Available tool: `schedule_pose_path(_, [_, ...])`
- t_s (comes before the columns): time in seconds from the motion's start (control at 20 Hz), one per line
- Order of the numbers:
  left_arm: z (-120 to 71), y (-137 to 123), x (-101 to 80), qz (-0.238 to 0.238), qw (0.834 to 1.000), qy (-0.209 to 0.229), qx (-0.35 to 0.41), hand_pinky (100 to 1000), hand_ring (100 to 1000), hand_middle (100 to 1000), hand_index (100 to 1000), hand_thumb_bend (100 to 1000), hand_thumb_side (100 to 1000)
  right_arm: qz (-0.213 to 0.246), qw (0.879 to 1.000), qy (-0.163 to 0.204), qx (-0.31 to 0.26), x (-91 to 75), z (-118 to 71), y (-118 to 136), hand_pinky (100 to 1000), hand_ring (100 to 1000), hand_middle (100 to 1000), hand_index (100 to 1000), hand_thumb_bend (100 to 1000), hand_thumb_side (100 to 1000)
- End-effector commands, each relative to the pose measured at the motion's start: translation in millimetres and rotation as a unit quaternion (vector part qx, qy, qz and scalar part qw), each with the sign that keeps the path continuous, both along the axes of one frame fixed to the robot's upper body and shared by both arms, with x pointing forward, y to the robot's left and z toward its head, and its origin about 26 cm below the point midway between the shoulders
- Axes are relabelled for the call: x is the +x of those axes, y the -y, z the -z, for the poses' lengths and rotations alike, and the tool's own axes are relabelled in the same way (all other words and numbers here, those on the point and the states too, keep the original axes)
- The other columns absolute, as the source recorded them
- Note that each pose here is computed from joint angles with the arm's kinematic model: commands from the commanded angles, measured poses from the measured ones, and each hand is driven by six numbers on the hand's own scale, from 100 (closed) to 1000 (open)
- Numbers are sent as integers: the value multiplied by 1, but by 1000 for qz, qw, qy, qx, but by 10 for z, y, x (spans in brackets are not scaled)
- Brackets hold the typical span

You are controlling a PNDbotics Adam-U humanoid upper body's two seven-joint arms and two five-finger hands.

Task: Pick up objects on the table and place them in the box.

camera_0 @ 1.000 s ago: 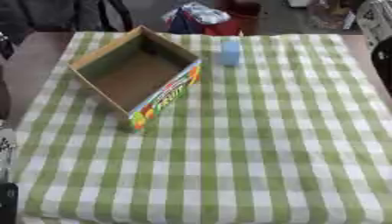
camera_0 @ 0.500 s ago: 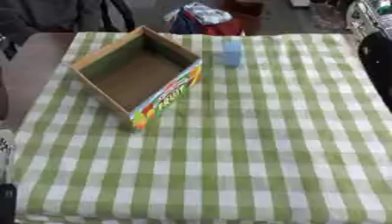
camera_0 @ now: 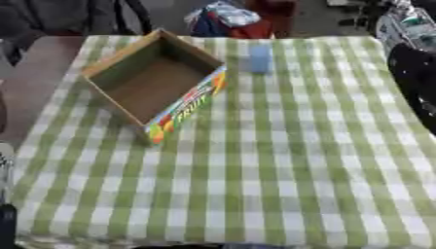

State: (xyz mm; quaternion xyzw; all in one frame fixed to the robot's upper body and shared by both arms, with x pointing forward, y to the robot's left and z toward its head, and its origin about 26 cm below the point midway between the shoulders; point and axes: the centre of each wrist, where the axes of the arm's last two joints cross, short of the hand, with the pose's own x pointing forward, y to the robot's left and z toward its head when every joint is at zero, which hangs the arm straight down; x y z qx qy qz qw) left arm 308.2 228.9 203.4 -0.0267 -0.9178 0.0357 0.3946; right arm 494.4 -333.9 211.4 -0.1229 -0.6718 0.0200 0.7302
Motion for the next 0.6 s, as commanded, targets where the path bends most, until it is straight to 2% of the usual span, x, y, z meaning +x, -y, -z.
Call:
schedule_pose_path(0.05, [-96,17,-23,7,1000,19,3,657,631,615,831,146,712,-16,999,7,-34,48,-48,37,660,847,922,977,100,392])
schedule_pose_path(0.35, [-98,24,-22,9,1000,19,3,656,632,615,831,146,711,-64,992,-15,-104,90,167,25,687,873,955,999,100,400])
schedule_pose_path(0.6, [-105,35,-20,12,1000,20,2,656,632,615,831,147,711,-107,983,-16,-147,90,269,42,704,889,972,1000,100,387])
